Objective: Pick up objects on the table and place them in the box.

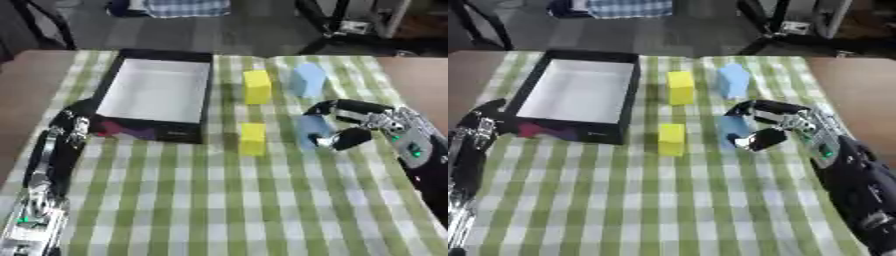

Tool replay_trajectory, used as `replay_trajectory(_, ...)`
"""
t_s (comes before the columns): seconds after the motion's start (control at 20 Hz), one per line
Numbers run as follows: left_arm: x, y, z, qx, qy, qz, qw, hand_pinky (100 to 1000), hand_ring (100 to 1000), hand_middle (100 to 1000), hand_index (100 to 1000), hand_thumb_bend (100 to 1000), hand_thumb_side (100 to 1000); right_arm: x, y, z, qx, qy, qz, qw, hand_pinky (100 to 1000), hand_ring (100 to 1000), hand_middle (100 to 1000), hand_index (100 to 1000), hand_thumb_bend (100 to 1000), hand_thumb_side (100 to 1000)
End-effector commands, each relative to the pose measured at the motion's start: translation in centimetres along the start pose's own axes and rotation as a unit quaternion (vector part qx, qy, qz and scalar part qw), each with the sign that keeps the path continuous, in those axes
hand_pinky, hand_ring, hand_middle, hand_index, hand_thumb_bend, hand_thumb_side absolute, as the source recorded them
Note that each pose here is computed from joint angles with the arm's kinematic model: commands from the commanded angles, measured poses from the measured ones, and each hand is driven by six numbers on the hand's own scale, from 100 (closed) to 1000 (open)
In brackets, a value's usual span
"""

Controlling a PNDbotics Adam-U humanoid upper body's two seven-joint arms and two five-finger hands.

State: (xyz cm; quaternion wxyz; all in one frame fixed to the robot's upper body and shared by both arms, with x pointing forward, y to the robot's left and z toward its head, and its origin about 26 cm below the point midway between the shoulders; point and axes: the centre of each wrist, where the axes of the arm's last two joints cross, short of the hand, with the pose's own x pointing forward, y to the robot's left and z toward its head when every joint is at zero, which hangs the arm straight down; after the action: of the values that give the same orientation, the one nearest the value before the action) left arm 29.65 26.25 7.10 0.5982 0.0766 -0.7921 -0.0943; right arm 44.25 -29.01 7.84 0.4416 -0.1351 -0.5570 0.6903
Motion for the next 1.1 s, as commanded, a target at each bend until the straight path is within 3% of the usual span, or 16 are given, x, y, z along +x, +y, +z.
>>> replay_trajectory(0.05, 0.7, 0.2, -0.4, 0.000, -0.016, -0.003, 1.000, 791, 563, 573, 838, 109, 758, -0.5, -1.1, 0.7, -0.006, 0.011, 0.011, 1.000, 911, 861, 834, 863, 127, 520)
replay_trajectory(0.25, 0.7, 0.2, -0.4, 0.000, -0.016, -0.003, 1.000, 790, 563, 573, 838, 110, 757, -0.6, -1.0, 0.7, -0.003, 0.012, 0.013, 1.000, 907, 845, 795, 838, 100, 463)
replay_trajectory(0.4, 0.7, 0.2, -0.5, 0.000, -0.016, -0.003, 1.000, 790, 563, 573, 838, 109, 758, -0.6, -0.9, 0.7, -0.004, 0.013, 0.014, 1.000, 902, 821, 742, 811, 100, 361)
replay_trajectory(0.55, 0.7, 0.2, -0.5, 0.000, -0.016, -0.003, 1.000, 791, 562, 573, 838, 110, 757, -0.5, -1.1, 0.7, -0.013, 0.010, 0.016, 1.000, 892, 800, 643, 727, 100, 251)
replay_trajectory(0.6, 0.7, 0.2, -0.5, 0.000, -0.016, -0.003, 1.000, 791, 562, 573, 838, 110, 757, -0.5, -1.1, 0.7, -0.017, 0.009, 0.017, 1.000, 892, 800, 643, 727, 100, 251)
replay_trajectory(0.7, 0.7, 0.2, -0.5, 0.000, -0.016, -0.003, 1.000, 790, 562, 573, 838, 110, 757, -0.3, -1.4, 0.7, -0.034, 0.001, 0.018, 0.999, 881, 776, 537, 617, 100, 175)
replay_trajectory(0.9, 0.7, 0.3, -0.5, 0.000, -0.016, -0.003, 1.000, 790, 562, 573, 838, 110, 758, 0.7, -2.7, 0.7, -0.068, -0.028, 0.025, 0.997, 873, 756, 462, 524, 100, 143)
replay_trajectory(1.1, 0.7, 0.3, -0.4, 0.000, -0.015, -0.004, 1.000, 790, 561, 573, 838, 110, 758, 2.6, -5.7, 0.7, -0.102, -0.069, 0.038, 0.992, 874, 751, 439, 496, 100, 112)
